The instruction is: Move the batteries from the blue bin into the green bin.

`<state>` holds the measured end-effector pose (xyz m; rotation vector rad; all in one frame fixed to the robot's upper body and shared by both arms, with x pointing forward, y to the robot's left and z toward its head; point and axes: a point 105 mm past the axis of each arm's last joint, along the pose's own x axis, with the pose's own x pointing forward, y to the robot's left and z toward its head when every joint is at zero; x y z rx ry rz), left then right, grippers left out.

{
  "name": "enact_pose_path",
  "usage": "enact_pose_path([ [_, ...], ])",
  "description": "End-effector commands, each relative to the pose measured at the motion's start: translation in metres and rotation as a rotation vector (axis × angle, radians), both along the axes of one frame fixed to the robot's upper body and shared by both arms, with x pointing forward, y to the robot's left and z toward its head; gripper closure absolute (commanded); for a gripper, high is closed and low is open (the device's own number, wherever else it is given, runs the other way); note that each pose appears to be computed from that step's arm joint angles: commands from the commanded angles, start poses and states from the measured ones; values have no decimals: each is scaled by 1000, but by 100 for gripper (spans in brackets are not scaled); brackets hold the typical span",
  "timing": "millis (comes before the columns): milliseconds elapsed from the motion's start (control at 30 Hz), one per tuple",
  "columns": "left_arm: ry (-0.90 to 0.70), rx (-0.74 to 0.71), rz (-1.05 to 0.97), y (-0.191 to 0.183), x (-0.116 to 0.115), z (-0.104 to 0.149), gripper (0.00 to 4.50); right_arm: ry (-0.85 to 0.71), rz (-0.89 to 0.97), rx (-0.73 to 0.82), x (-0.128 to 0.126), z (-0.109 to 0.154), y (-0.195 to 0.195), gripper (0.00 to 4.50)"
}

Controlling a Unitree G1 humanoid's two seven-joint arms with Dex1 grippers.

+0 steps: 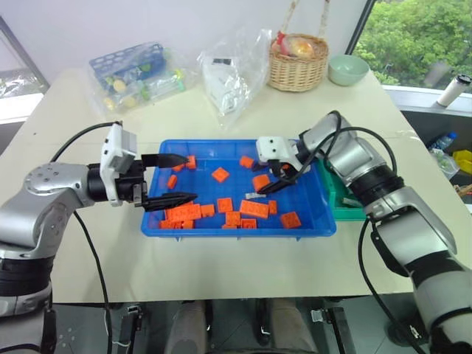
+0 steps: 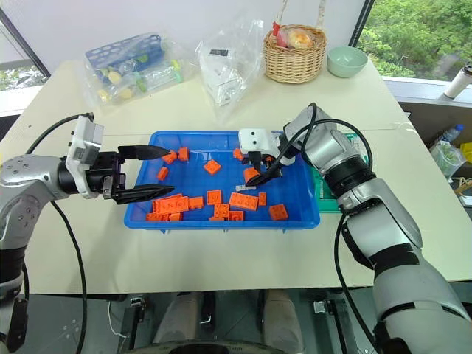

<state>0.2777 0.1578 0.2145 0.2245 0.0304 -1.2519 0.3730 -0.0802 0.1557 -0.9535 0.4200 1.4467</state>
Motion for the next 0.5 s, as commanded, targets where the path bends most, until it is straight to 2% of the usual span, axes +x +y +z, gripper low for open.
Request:
enact_pose_path([
  [33, -57, 2, 3, 2, -3, 16, 0, -18, 18, 8, 0, -2, 3, 122],
  [500, -72, -5, -14, -2, 3, 21, 0, -40, 57, -119, -3, -43, -4, 122],
])
